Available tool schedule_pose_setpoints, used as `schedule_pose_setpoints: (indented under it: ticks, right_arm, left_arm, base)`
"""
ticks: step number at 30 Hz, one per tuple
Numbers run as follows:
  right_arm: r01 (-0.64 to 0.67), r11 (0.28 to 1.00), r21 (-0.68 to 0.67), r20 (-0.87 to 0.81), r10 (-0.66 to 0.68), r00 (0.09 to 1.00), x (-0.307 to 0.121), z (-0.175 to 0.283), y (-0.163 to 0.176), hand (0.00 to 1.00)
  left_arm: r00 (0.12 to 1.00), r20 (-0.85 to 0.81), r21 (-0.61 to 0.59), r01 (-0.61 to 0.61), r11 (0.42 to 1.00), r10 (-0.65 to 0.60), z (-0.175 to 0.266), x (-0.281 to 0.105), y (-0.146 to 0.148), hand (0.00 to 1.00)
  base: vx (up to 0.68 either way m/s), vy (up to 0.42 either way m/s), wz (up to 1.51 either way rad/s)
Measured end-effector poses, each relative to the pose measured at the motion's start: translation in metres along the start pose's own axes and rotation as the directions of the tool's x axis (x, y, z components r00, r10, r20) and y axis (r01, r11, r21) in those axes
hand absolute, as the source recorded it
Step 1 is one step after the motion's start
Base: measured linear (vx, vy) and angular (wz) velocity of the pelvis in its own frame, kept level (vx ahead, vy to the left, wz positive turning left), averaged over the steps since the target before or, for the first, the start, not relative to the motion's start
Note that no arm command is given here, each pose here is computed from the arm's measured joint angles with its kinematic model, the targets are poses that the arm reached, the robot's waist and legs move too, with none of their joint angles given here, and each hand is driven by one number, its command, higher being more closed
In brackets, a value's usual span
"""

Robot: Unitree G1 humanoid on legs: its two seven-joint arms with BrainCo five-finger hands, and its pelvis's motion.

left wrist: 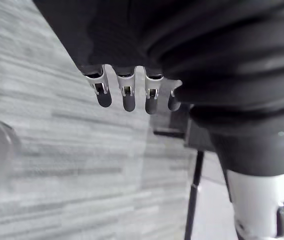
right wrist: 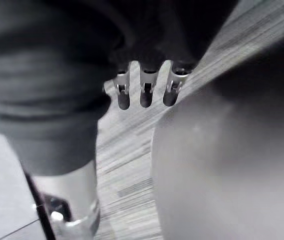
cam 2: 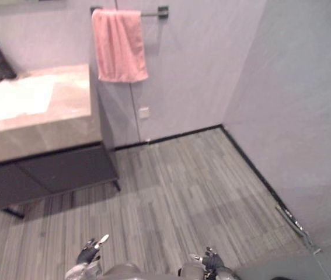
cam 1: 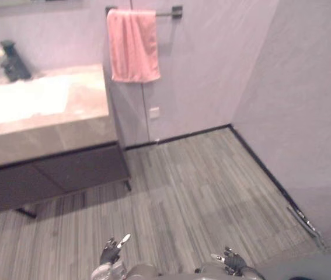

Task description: Organize washtable

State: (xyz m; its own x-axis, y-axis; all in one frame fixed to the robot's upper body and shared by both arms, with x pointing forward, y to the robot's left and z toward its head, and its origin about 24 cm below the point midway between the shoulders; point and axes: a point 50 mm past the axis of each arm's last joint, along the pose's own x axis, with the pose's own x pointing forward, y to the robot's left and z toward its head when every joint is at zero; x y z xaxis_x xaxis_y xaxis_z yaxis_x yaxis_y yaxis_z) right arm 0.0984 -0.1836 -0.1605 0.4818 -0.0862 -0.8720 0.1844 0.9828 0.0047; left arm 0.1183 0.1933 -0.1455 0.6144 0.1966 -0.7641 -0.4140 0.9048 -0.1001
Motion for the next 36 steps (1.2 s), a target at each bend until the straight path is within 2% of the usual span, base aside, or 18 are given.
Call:
schedule_pose_setpoints:
  ticks: [7,10,12,15,19,20,23,26,29,31,33,36]
  right_arm:
    - [0.04,0.994,0.097,0.067,-0.047,0.997,0.001,0.015,-0.006,0.0]
    - [0.048,0.997,0.06,0.101,-0.054,0.993,0.002,0.024,-0.007,0.0]
    - [0.044,0.998,0.037,0.166,-0.05,0.985,0.001,0.04,-0.008,0.0]
    - [0.004,0.999,-0.044,0.315,0.01,0.949,-0.003,0.077,0.01,0.0]
    - [0.031,0.999,-0.017,0.565,-0.016,0.825,-0.024,0.136,0.014,0.0]
    - [0.042,0.999,-0.007,0.643,-0.028,0.765,-0.035,0.155,0.01,0.0]
    - [0.097,0.995,0.013,0.747,-0.074,0.66,-0.055,0.184,-0.007,0.0]
    - [0.093,0.996,0.018,0.834,-0.066,0.548,-0.074,0.214,-0.001,0.0]
    - [0.063,0.998,-0.014,0.867,-0.019,0.498,-0.085,0.219,0.018,0.0]
    - [0.017,0.998,-0.058,0.89,0.043,0.454,-0.096,0.223,0.039,0.0]
    - [-0.025,0.995,-0.099,0.899,0.1,0.427,-0.102,0.225,0.056,0.0]
    - [-0.121,0.975,-0.186,0.914,0.217,0.343,-0.121,0.229,0.088,0.0]
  left_arm:
    - [0.999,0.033,0.038,0.039,0.998,-0.041,0.012,0.006,-0.012,0.0]
    - [0.999,0.027,0.052,0.019,0.998,-0.02,0.008,0.005,-0.009,0.0]
    - [0.999,0.036,0.027,0.018,0.999,-0.019,0.007,0.003,-0.013,0.0]
    - [0.997,0.073,-0.019,-0.024,1.0,0.025,0.008,-0.003,-0.008,0.0]
    - [0.948,0.318,-0.023,0.014,1.0,-0.006,0.057,-0.016,-0.016,0.0]
    - [0.918,0.396,-0.035,0.029,0.999,-0.013,0.073,-0.023,-0.018,0.0]
    - [0.848,0.53,-0.069,0.037,0.997,0.006,0.104,-0.037,-0.024,0.0]
    - [0.732,0.679,-0.111,0.029,0.993,0.055,0.141,-0.062,-0.027,0.0]
    - [0.623,0.78,-0.082,0.01,0.997,0.058,0.167,-0.083,-0.033,0.0]
    - [0.514,0.858,-0.019,0.037,0.999,-0.003,0.188,-0.105,-0.05,0.0]
    - [0.442,0.896,0.023,0.052,0.998,-0.043,0.198,-0.12,-0.062,0.0]
    - [0.257,0.966,0.031,0.017,0.999,-0.034,0.218,-0.157,-0.07,0.0]
  base:
    - [0.51,-0.095,-0.01]
    - [0.62,-0.341,0.32]
    - [0.56,-0.285,0.09]
    - [0.61,-0.306,-0.06]
    - [0.38,-0.226,0.15]
    - [0.32,-0.14,0.27]
    - [0.39,-0.03,0.33]
    - [0.5,0.113,0.07]
    - [0.43,0.128,-0.11]
    - [0.56,0.168,0.18]
    - [0.49,0.099,0.23]
    - [0.43,0.047,0.25]
